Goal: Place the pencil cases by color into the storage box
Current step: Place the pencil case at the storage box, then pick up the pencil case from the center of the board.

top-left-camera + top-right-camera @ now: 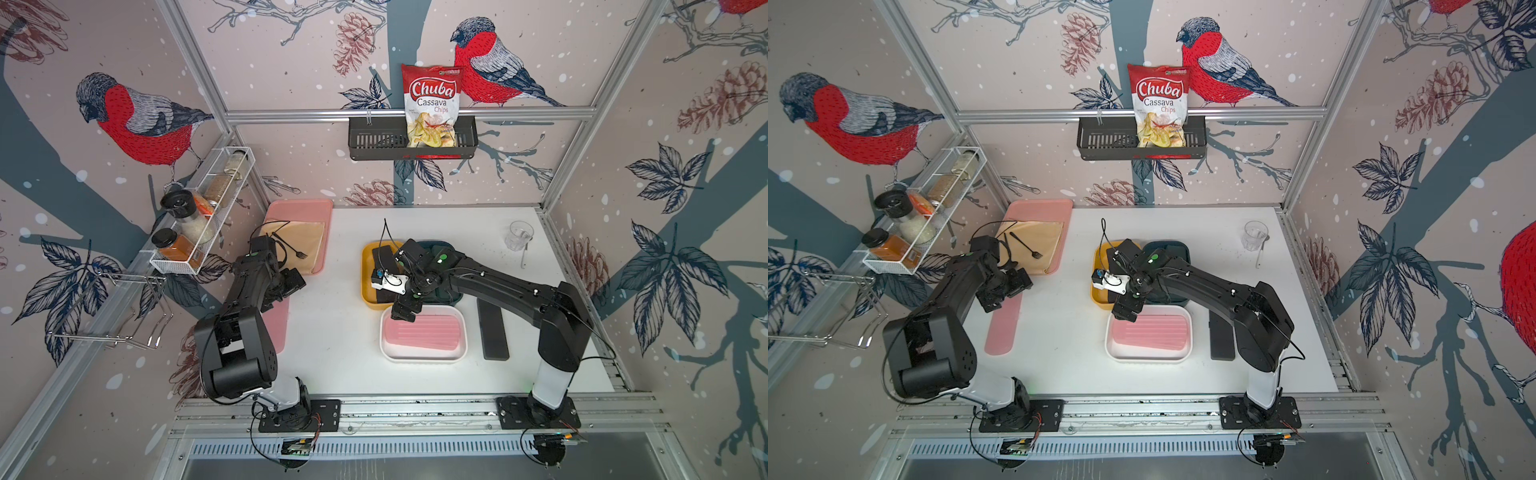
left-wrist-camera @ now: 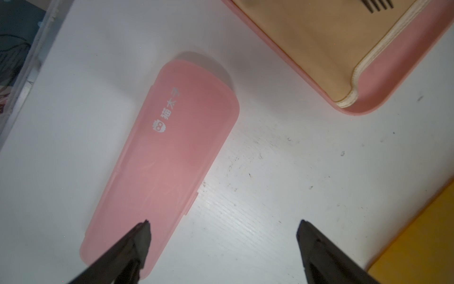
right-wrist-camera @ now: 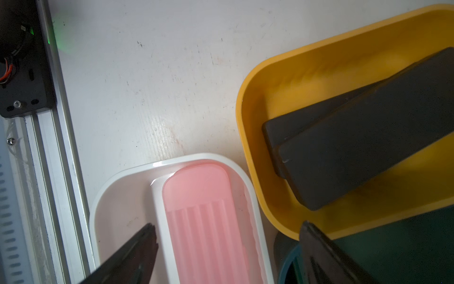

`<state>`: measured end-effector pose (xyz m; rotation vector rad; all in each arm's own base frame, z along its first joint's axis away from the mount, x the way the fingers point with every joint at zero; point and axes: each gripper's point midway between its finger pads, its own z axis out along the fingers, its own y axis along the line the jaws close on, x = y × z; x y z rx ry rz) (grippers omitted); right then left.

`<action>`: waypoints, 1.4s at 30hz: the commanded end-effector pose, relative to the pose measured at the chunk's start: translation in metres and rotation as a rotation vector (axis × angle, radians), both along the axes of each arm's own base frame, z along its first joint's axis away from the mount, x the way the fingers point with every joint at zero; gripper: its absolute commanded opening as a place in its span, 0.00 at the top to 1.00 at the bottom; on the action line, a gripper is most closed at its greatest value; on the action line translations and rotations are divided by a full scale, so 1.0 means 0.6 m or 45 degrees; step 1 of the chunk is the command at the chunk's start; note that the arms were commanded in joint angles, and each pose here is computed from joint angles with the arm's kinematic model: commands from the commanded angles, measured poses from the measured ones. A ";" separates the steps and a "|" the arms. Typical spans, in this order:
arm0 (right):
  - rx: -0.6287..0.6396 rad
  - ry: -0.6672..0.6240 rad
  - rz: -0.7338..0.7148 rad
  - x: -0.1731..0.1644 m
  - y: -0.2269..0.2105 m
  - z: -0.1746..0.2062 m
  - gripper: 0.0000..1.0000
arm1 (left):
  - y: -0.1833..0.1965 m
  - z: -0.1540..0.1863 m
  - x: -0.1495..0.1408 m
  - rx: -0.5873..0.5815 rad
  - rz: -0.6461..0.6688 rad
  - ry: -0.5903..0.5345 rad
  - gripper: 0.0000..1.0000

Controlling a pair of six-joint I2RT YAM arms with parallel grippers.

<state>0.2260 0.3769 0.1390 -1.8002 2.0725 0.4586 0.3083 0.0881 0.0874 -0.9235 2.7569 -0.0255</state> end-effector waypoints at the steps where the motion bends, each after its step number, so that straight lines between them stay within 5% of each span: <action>1: -0.001 0.019 -0.054 0.003 -0.008 0.011 0.06 | 0.023 -0.001 0.014 0.053 -0.026 -0.004 0.03; 42: -0.105 0.023 -0.160 0.047 -0.020 0.000 0.03 | 0.073 -0.132 0.002 -0.048 -0.090 0.269 0.03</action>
